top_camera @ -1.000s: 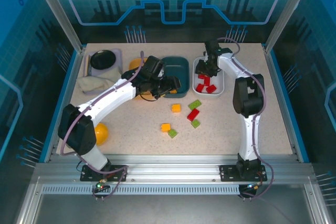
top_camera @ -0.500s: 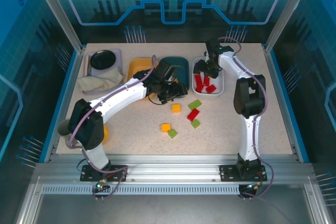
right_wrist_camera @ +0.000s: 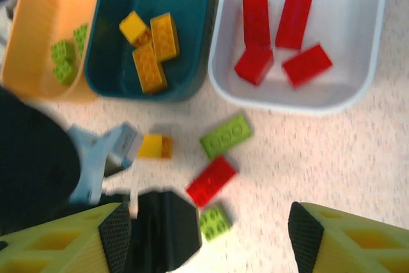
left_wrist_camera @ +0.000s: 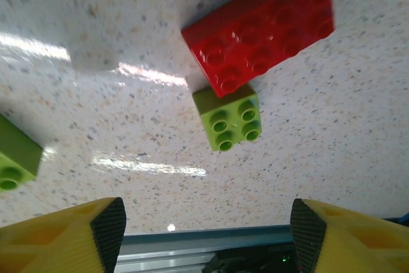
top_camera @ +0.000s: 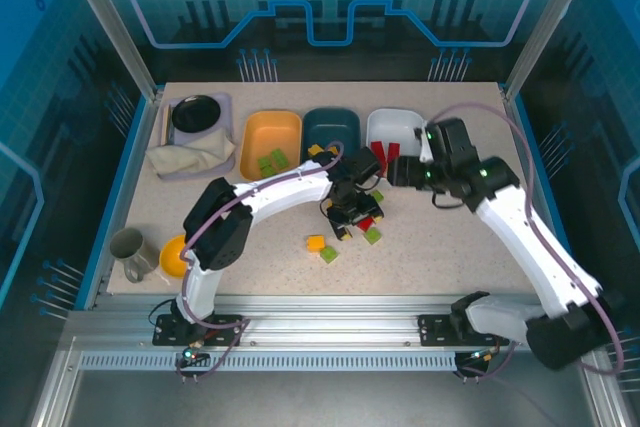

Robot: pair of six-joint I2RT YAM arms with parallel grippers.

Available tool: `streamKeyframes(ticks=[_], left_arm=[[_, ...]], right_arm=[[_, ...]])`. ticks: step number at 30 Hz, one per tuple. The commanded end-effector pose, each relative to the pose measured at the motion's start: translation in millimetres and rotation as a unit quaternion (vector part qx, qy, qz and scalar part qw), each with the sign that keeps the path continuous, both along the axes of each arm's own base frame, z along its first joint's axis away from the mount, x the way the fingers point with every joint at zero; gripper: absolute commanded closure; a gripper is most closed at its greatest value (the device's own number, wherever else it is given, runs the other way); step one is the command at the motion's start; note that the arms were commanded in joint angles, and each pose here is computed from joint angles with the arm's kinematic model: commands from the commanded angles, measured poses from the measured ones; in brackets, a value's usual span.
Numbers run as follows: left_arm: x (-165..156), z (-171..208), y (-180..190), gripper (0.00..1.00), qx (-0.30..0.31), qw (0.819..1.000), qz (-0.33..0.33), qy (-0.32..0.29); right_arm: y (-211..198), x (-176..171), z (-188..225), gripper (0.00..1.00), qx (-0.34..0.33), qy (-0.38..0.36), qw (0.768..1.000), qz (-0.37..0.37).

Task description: Sort the legos into containers by color

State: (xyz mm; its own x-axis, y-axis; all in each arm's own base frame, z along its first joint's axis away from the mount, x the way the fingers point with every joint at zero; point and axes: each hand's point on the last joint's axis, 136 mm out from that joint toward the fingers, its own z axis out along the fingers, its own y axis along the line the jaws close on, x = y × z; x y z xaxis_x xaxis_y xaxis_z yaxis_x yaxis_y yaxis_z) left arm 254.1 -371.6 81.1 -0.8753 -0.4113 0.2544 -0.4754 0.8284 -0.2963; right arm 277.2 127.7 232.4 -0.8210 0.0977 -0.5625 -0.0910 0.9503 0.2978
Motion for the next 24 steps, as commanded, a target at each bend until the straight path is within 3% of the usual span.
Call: streamKeyframes(ticks=[1,7,16,24], left_arm=[[-9.7,-2.0,-7.4,0.25,0.026,0.998,0.035,0.035],[-13.6,-19.4,-17.4,0.27,0.048,0.996,0.057,0.044],[0.2,-51.1,-24.4,0.33,0.087,0.995,0.055,0.017],[-0.7,-66.5,-19.5,0.53,0.107,0.993,0.043,0.006]], right_arm=[[-2.9,-42.3,-19.1,0.29,-0.001,0.035,0.999,0.017],[-8.8,-84.9,-27.2,0.28,0.026,0.046,0.998,0.026],[-6.8,-94.2,-25.9,0.28,0.044,0.042,0.997,0.037],[-8.2,-98.3,-26.8,0.28,0.049,0.041,0.997,0.034]])
